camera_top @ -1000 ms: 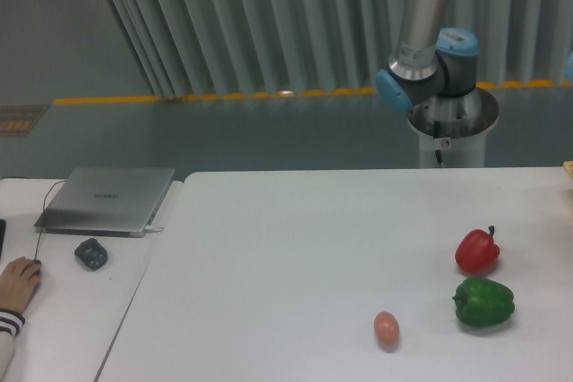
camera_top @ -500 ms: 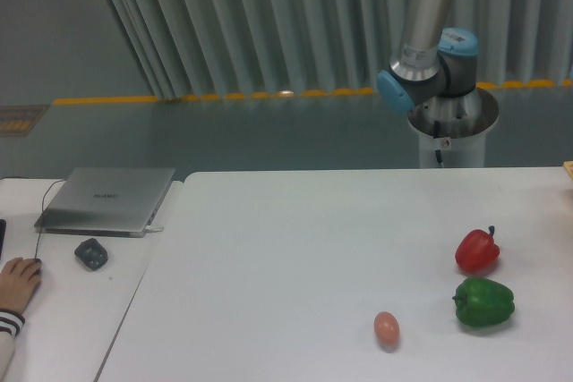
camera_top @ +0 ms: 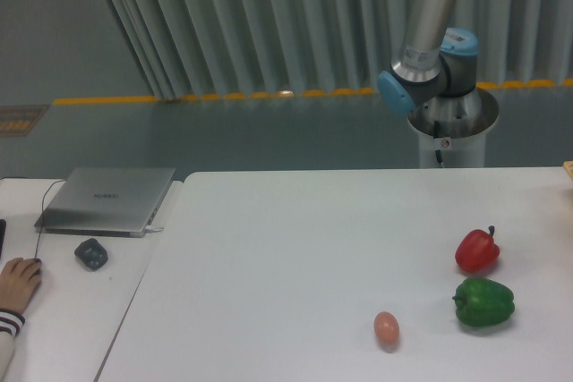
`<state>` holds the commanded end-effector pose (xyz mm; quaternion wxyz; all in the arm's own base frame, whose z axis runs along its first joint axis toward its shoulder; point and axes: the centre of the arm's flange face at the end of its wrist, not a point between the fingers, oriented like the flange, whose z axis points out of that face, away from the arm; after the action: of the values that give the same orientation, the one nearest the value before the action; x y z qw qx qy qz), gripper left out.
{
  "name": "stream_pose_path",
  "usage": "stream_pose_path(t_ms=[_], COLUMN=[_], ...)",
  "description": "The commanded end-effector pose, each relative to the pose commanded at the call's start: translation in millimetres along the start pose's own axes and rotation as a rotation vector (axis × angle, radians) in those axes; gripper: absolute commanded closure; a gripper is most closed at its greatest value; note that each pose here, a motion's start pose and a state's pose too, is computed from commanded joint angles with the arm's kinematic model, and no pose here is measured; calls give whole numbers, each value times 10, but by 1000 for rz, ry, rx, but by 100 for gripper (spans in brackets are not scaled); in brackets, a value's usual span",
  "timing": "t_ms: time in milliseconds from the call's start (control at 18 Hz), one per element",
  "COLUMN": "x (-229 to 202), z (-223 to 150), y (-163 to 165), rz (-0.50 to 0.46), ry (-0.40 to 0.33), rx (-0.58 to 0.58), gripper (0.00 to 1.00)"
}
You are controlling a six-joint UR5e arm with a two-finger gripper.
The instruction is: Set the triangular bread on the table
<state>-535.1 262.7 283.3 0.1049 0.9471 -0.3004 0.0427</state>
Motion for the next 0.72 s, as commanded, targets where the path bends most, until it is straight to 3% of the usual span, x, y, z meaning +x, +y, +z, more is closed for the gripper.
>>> stream_pose_path(t_ms=[111,167,222,444,722], x=[-3,-9,-24,-61,-119], z=[-7,-21,-40,-166,-522], y=[3,8,18,60,27], rz=[6,11,22,39,52], ry=[-1,-4,-8,-31,-78], rx=[-1,-2,-3,-12,-26], gripper=[67,84,92,99,100])
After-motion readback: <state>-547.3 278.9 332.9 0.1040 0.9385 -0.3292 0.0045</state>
